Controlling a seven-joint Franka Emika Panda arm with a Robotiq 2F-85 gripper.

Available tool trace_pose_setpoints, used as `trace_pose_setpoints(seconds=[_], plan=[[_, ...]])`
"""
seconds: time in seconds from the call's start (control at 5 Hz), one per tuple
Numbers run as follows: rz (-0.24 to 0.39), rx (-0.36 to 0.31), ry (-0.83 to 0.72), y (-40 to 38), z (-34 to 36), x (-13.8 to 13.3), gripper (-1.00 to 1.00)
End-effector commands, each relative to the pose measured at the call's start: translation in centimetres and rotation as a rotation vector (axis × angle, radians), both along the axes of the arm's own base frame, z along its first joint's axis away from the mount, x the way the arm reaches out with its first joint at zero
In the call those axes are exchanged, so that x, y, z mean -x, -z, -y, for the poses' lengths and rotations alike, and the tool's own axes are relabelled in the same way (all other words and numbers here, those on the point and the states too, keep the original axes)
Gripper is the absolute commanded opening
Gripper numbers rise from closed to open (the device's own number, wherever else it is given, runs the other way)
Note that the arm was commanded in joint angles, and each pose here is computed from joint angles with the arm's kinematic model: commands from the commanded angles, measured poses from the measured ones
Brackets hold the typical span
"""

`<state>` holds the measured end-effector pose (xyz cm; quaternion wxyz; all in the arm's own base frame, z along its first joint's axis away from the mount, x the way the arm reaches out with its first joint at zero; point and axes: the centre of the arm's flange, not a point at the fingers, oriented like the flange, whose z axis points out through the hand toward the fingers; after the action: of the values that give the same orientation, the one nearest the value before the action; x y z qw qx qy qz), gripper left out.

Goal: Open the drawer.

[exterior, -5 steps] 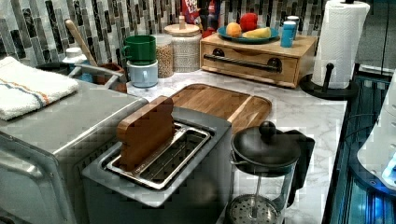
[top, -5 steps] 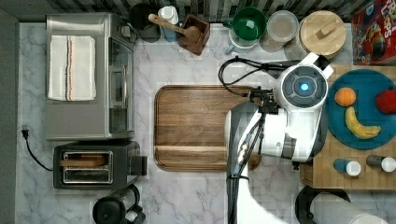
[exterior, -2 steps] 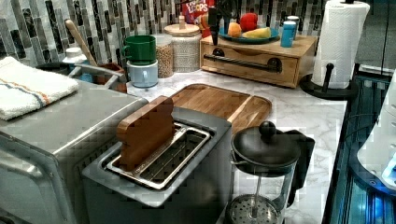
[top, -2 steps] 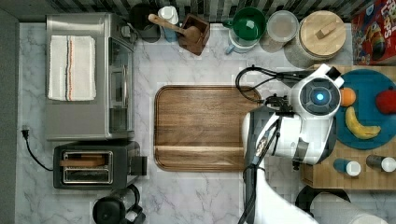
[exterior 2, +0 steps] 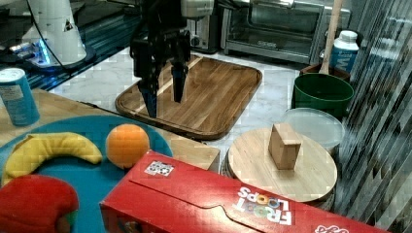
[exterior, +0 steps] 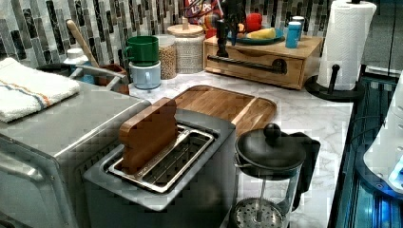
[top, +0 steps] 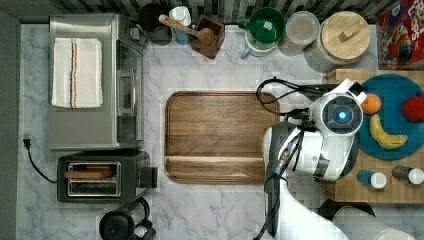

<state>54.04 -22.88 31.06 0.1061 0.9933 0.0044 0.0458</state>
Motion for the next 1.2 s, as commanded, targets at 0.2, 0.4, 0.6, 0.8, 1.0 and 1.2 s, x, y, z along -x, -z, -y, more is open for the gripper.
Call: trace_pose_setpoints(seconds=[0.2, 0.4, 0.6, 0.8, 1.0, 1.2], plan=[[0.000, 0.036, -0.016, 3.4, -1.4, -0.6, 1.00], [0.009, 0.076, 0.005, 3.9, -1.7, -0.9, 1.00], [-0.001, 0.080, -0.001, 4.5, -1.9, -1.4, 1.00], [-0.031, 0.042, 0.007, 4.7, -2.8, -1.6, 1.00], [-0.021, 0.022, 0.043, 5.8, -4.8, -1.7, 1.00], [-0.047, -0.001, 0.055, 5.7, -6.1, -2.0, 1.00]])
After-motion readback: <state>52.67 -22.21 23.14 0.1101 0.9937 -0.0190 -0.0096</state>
